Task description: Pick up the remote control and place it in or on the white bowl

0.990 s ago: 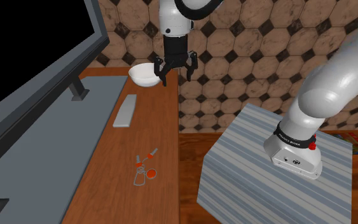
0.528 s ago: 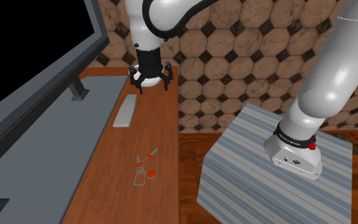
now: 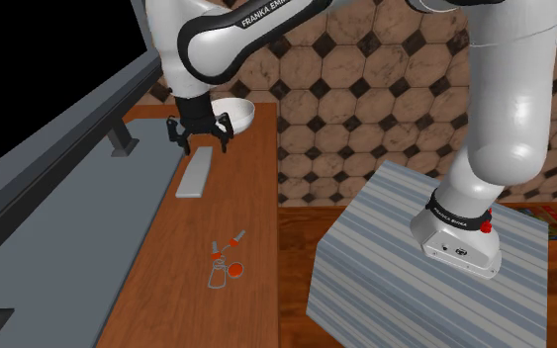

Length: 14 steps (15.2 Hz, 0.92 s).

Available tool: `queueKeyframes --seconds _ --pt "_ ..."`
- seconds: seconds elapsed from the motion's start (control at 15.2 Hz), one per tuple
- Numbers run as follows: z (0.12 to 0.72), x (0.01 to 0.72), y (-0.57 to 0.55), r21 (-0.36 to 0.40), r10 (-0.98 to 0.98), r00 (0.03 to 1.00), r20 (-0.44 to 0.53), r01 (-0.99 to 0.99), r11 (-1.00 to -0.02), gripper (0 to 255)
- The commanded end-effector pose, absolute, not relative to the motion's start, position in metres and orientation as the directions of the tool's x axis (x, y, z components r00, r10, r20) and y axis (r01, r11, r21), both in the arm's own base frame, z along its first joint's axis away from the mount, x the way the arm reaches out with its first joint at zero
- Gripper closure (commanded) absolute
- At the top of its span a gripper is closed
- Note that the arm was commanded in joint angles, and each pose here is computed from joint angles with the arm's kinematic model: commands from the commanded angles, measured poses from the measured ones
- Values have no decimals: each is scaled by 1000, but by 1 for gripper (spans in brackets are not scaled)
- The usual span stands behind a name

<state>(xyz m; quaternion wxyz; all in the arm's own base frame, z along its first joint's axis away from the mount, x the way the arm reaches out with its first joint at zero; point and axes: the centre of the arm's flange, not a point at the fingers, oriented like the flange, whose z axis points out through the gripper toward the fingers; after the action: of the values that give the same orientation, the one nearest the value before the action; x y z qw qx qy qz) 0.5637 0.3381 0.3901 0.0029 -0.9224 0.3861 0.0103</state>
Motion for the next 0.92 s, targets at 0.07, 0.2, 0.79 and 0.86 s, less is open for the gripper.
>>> queueKeyframes --seconds 0.07,0.2,0.79,0.86 --pt "369 594 356 8 -754 656 -9 -754 -657 0" --pt "362 598 358 8 -759 651 -8 -759 -651 0" --pt "327 598 358 8 -759 651 -8 -759 -651 0" --pt "327 598 358 8 -759 651 -8 -759 -651 0"
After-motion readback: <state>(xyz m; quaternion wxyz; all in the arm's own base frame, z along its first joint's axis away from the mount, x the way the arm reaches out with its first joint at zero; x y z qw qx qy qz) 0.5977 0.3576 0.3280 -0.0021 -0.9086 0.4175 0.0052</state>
